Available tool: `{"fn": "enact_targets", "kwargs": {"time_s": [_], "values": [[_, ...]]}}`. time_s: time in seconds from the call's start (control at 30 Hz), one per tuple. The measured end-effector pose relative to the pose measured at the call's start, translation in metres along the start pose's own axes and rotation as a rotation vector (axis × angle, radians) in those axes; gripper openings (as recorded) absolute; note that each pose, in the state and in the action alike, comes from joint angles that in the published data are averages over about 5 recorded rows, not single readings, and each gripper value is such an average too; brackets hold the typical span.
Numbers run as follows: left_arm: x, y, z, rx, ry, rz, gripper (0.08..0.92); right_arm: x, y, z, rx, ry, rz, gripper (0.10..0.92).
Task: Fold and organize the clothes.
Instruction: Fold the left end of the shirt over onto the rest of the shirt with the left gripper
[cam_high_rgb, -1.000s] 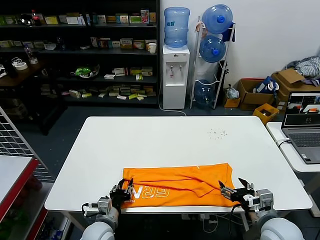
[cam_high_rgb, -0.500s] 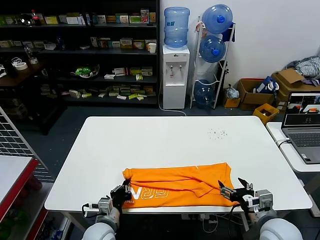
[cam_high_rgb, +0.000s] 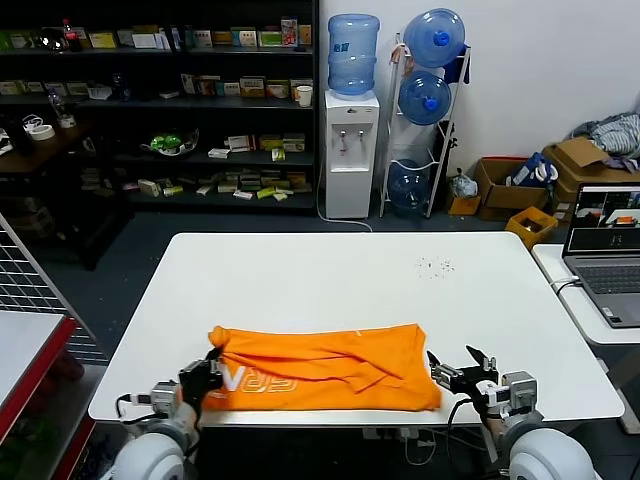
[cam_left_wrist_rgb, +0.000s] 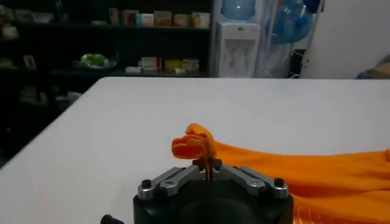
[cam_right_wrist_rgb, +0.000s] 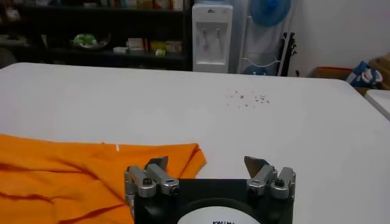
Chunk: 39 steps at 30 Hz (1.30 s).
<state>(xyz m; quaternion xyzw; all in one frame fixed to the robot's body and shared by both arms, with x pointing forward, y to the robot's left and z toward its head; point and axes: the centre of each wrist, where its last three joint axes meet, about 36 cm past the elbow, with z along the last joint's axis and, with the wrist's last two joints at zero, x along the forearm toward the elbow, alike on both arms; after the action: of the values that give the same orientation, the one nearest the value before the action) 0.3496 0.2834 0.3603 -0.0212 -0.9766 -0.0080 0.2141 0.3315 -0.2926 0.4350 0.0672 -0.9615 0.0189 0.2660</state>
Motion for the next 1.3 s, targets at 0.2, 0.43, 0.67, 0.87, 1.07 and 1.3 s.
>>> {"fn": "enact_targets", "kwargs": {"time_s": [0.2,0.43,0.67,0.87,1.07,1.3], "values": [[0.007,0.063,-0.013,-0.064,0.019,-0.093,0.107,-0.005,0.003,-0.001,0.001,-0.017,-0.010,0.823],[0.010,0.125,-0.037,-0.157,0.027,-0.200,0.107,-0.009,0.007,-0.003,0.002,-0.031,-0.017,0.823],[0.019,0.115,-0.054,-0.144,0.031,-0.195,0.107,-0.012,0.010,0.000,0.004,-0.025,-0.010,0.823],[0.028,0.047,-0.060,0.023,0.065,-0.104,0.107,-0.010,0.010,0.004,0.006,-0.015,0.010,0.823],[0.026,-0.017,-0.061,0.177,0.106,-0.013,0.107,-0.007,0.008,0.012,0.004,0.001,0.037,0.823],[0.013,-0.074,-0.071,0.289,0.119,0.076,0.107,-0.003,0.007,0.020,-0.005,0.020,0.055,0.823]]}}
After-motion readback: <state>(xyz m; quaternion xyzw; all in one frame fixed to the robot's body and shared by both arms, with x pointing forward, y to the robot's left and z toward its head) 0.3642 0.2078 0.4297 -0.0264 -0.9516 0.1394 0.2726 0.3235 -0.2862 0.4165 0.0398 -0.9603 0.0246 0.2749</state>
